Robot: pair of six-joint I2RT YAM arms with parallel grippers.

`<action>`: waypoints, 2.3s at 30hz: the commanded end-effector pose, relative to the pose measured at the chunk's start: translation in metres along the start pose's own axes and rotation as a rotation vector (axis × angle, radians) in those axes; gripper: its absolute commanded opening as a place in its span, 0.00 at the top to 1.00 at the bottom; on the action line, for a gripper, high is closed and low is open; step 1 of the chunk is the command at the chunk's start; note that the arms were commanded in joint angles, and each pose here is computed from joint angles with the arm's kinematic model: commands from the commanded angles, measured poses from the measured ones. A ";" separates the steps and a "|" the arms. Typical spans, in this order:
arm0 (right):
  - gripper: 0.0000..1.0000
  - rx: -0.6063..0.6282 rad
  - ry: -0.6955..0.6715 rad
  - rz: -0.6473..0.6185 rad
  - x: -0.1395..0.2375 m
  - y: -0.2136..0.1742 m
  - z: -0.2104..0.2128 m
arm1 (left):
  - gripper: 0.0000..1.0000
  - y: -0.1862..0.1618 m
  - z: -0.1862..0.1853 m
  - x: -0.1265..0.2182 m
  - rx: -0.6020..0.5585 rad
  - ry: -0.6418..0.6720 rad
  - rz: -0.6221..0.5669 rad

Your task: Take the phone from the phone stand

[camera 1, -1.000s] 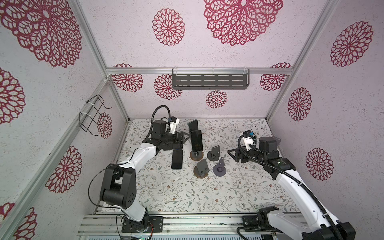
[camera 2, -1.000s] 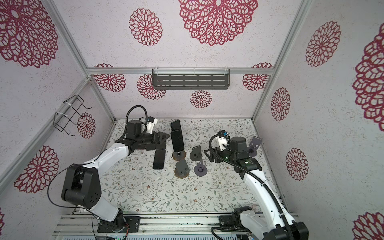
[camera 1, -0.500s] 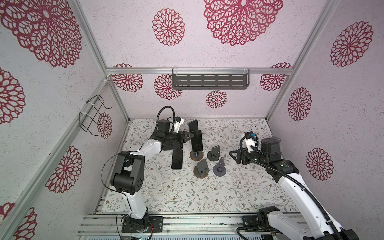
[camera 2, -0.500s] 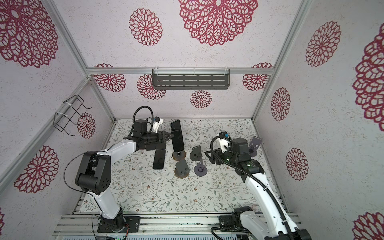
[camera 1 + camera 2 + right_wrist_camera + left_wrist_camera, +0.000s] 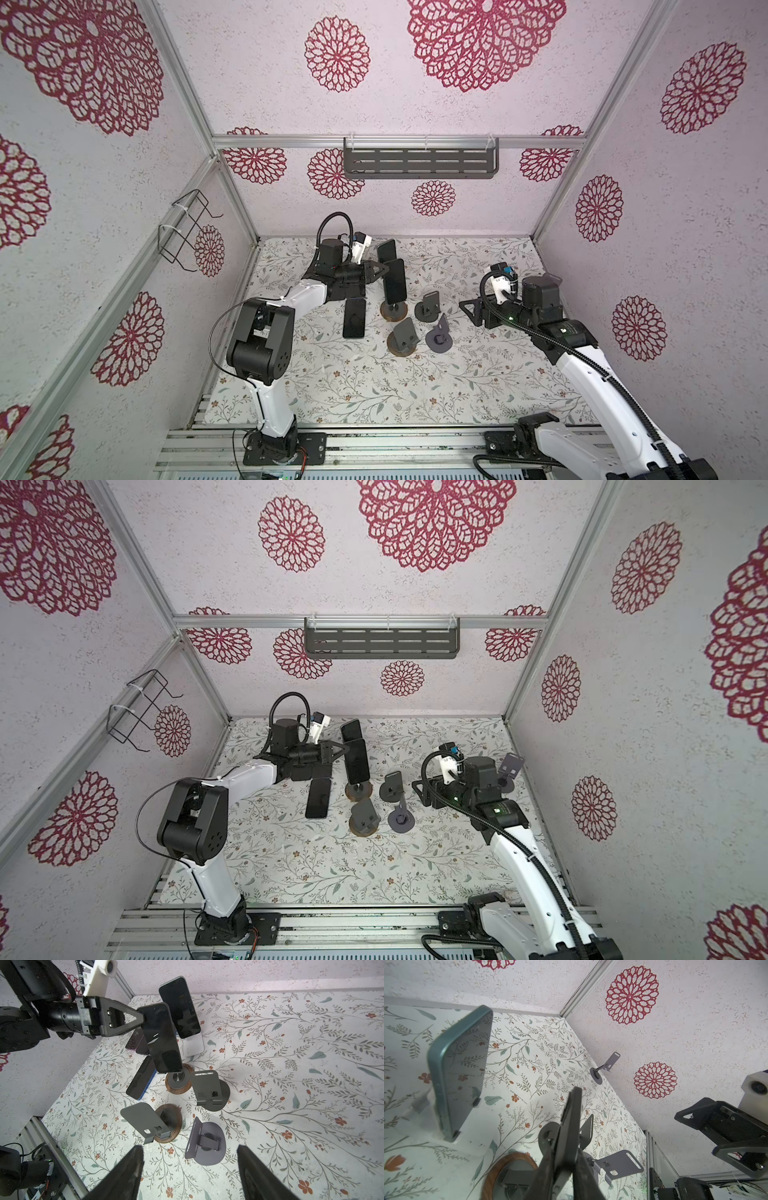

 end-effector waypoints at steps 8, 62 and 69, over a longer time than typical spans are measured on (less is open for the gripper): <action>0.26 -0.015 0.000 -0.017 -0.003 0.003 -0.002 | 0.88 0.018 -0.018 -0.002 -0.034 -0.071 -0.040; 0.34 0.090 0.712 0.017 -0.093 0.054 0.109 | 1.00 -0.046 -0.129 0.100 -0.046 -0.313 -0.054; 0.43 0.091 0.763 0.022 -0.099 0.052 0.122 | 1.00 -0.037 -0.125 0.093 -0.038 -0.319 -0.072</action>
Point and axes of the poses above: each gripper's point midway between its finger pads, its own x axis back along the fingers, its own z axis along the line the jaws close on, y = z × x, the point moved 4 cm from there along x, back along the fingers, and after that the axes turned 8 degrees about x, right-handed, at the moved point
